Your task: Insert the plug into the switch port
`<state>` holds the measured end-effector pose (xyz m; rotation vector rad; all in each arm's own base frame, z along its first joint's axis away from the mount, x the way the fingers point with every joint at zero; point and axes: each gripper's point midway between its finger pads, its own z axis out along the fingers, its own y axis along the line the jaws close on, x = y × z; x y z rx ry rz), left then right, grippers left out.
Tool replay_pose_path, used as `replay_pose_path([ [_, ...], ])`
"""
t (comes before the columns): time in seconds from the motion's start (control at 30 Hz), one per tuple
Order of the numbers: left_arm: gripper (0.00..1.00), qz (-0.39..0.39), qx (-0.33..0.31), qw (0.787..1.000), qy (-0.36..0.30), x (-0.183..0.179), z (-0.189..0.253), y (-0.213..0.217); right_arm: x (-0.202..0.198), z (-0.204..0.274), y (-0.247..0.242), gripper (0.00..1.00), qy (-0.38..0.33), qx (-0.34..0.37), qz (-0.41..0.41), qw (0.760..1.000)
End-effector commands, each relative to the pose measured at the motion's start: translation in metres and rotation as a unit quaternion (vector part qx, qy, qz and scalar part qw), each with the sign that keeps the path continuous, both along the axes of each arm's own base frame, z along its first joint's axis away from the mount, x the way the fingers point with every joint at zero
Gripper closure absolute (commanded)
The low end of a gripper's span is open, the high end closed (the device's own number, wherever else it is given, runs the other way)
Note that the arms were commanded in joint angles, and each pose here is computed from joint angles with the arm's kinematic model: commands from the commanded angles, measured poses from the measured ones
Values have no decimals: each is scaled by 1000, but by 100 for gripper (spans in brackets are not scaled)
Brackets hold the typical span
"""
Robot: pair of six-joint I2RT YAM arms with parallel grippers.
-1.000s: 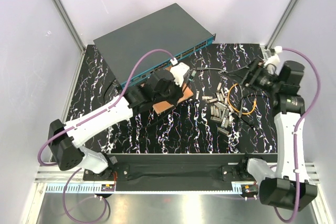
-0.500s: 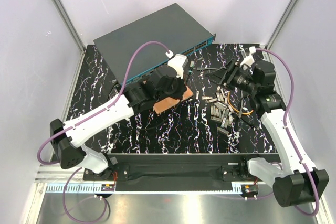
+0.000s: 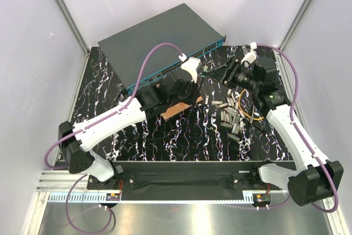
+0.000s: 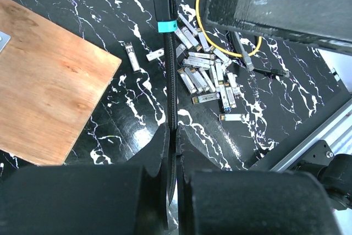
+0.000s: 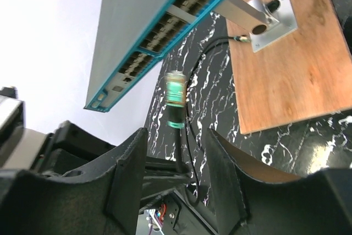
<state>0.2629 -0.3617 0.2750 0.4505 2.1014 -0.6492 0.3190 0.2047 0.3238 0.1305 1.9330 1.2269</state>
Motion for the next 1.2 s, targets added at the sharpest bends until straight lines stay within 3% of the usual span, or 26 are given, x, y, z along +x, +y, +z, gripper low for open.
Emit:
replay_pose_path([
  [0.0, 100, 5, -46, 999, -27, 6, 36, -10, 9, 32, 4, 47, -57, 5, -11, 998],
  [0.83, 100, 4, -62, 998, -14, 6, 41, -18, 9, 11, 22, 66, -26, 0, -4, 1000],
  [0.93, 100, 1, -62, 998, -11, 6, 39, -19, 11, 11, 20, 75, -31, -5, -9, 999],
  [1.03, 100, -3, -63, 998, -9, 4, 39, -20, 12, 13, 21, 96, -37, -9, -8, 999],
  [1.07, 85, -9, -63, 998, -8, 3, 38, -21, 11, 14, 21, 100, -40, -10, -6, 999],
  [1.17, 55, -32, -61, 998, -14, -2, 44, -21, 7, 13, 22, 100, -49, -24, 10, 998],
])
